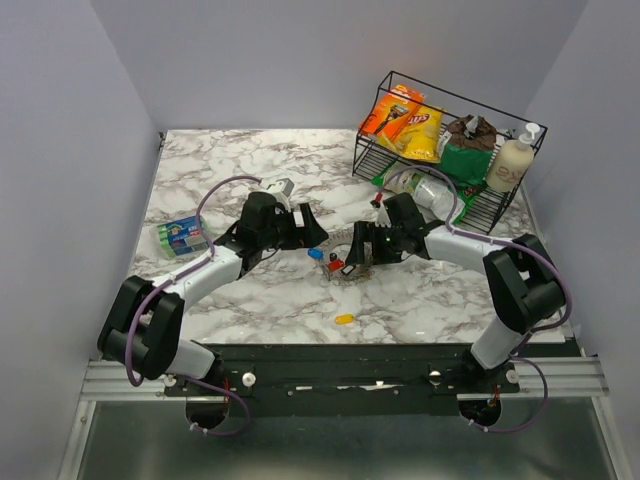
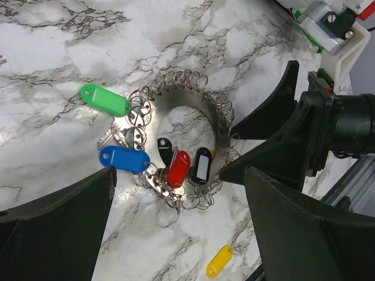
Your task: Put the keys on the keyring
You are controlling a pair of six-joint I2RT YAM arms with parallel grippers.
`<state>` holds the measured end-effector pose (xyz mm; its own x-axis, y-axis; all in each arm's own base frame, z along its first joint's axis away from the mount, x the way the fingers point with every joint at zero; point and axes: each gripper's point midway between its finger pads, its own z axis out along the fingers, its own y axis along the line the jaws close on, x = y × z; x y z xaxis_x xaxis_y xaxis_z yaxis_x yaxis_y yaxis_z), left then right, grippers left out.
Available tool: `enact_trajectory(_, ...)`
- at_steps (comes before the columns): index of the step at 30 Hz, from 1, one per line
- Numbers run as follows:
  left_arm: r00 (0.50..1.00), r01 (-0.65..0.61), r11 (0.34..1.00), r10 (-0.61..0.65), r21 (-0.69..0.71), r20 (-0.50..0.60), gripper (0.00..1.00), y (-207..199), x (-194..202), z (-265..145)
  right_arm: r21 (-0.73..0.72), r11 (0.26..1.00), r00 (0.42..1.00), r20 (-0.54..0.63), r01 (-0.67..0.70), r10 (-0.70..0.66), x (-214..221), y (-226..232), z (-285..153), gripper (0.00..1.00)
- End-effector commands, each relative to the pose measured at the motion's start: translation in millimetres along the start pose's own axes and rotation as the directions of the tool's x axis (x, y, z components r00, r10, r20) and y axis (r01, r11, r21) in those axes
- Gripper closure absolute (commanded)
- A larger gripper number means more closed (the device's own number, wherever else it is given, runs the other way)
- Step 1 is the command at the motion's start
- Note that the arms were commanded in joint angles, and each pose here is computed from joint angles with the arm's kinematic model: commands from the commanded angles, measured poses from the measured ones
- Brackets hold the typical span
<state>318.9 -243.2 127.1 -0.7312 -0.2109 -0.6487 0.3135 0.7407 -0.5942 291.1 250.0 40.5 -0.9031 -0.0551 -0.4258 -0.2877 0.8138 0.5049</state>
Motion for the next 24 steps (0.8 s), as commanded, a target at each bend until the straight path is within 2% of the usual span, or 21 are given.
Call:
enact_trajectory(1,0.999,-0.023,1.000,0.024,-0.020,0.031,0.01,1.3,-4.9,-7.3,-0.042,0.999,1.000,-0.010,0.002,-0.003,-1.4,13.8,3.6,0.00)
enact_trajectory(14,0.998,-0.040,0.999,0.040,-0.011,0.042,0.01,2.3,-0.1,-12.9,0.137,0.989,0.989,0.130,0.057,-0.075,-20.8,-4.0,-39.6,0.00)
enact_trajectory(20,0.999,-0.042,0.999,0.042,-0.008,0.035,0.02,3.1,2.2,-11.7,0.138,0.986,0.981,0.152,0.098,-0.119,-15.8,-7.1,-53.2,0.00)
enact_trajectory(24,0.998,-0.050,0.999,0.050,-0.003,0.035,0.01,2.7,3.2,-11.5,0.051,0.993,0.981,0.161,0.104,-0.111,-8.7,-9.5,-59.0,0.01)
